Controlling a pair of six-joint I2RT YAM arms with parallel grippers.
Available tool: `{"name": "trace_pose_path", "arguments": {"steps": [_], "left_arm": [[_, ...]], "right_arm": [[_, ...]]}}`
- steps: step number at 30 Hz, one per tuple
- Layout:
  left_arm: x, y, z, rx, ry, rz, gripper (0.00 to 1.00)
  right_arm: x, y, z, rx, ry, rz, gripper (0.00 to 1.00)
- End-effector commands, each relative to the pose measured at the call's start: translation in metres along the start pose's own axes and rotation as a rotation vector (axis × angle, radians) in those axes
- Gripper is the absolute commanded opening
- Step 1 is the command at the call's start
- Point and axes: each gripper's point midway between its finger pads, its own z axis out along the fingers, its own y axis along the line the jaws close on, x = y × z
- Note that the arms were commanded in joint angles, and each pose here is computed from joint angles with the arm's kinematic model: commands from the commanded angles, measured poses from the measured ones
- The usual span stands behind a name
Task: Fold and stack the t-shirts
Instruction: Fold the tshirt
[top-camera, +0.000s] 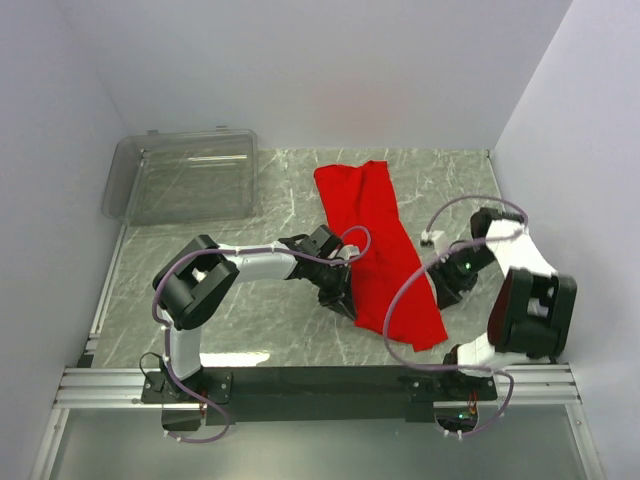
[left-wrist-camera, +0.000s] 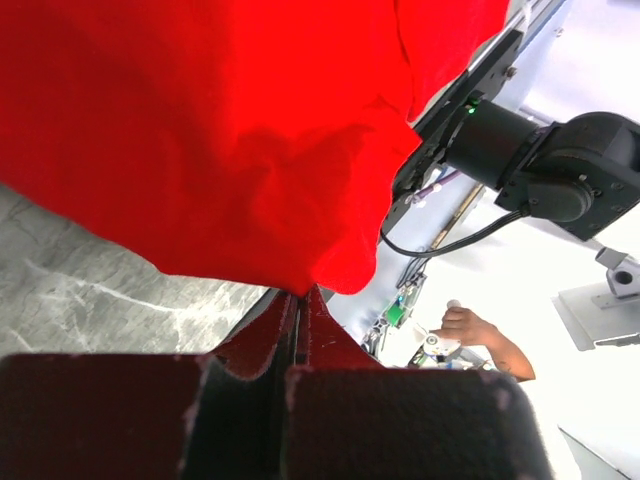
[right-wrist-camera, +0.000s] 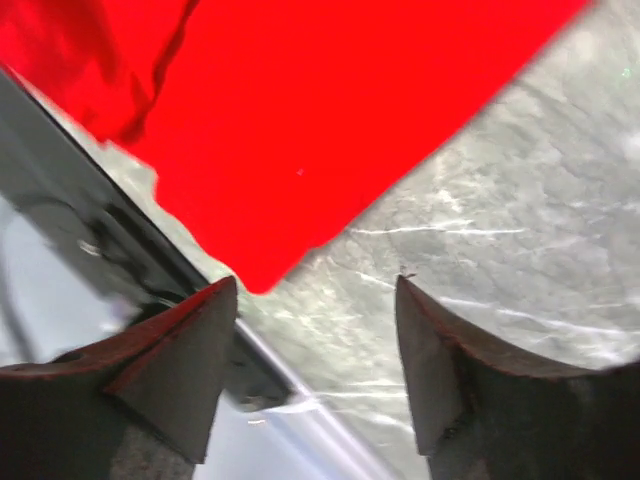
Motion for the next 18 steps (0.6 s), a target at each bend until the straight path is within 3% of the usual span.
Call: {"name": "trace_pose_path", "arguments": {"steps": [1,2,5,10,18], "left_arm": [[-0.01,-0.02,-0.004,0.062,-0.017,0.032,0.01],[-0.01,-0.019,-0.004,0.061,-0.016,0.033,0.01],[-0.009,-0.018,-0.003,0.063,-0.012,0.032,0.01],[-0.007,-0.018,-0.005,0.066,-0.02,0.033,0.01],[-0.006,-0.017,-0.006,0.069,-0.03,0.027,0.01]], "right_arm": [[0.016,0.019,-0.005,0.031,-0.003,-0.364,0.73],[0.017,0.016,-0.004,0.051,-0.005,-0.485,0.8],[0.025,0.016,0.004,0.102,0.017,-0.622,0.87],[0.031,0.008,0.021,0.127,0.06,-0.705,0.86],[0.037,0.014,0.04,0.126,0.081,-0.99,0.86]]}}
